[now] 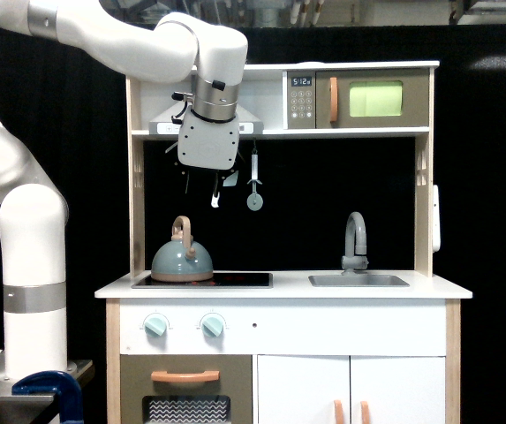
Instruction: Place the teapot on the stove
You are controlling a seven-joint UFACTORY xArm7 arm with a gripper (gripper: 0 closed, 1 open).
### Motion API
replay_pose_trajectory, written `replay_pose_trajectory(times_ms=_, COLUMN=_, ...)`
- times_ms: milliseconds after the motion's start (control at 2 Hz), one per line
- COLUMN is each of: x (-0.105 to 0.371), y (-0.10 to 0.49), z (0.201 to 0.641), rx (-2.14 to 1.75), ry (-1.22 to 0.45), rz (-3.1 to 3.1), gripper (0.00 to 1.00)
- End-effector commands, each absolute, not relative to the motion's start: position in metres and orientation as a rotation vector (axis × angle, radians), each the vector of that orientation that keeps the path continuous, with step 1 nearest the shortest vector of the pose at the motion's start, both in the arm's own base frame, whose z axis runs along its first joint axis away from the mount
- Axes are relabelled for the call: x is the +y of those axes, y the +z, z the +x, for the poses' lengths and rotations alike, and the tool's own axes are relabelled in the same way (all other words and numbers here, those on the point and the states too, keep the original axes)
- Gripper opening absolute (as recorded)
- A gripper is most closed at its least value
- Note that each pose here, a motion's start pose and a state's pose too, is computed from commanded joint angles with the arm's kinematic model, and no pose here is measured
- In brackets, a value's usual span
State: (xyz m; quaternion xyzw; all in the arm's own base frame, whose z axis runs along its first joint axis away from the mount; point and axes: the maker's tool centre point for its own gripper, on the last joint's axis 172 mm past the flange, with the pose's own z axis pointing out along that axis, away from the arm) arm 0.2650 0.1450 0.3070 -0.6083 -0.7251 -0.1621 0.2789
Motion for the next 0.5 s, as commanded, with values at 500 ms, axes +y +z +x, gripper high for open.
replay_pose_trajectory(times_ms=500, x=0.1350, y=0.3100, z=0.2730, rx=-1.945, ry=-0.435, rz=-1.632, gripper=1.00)
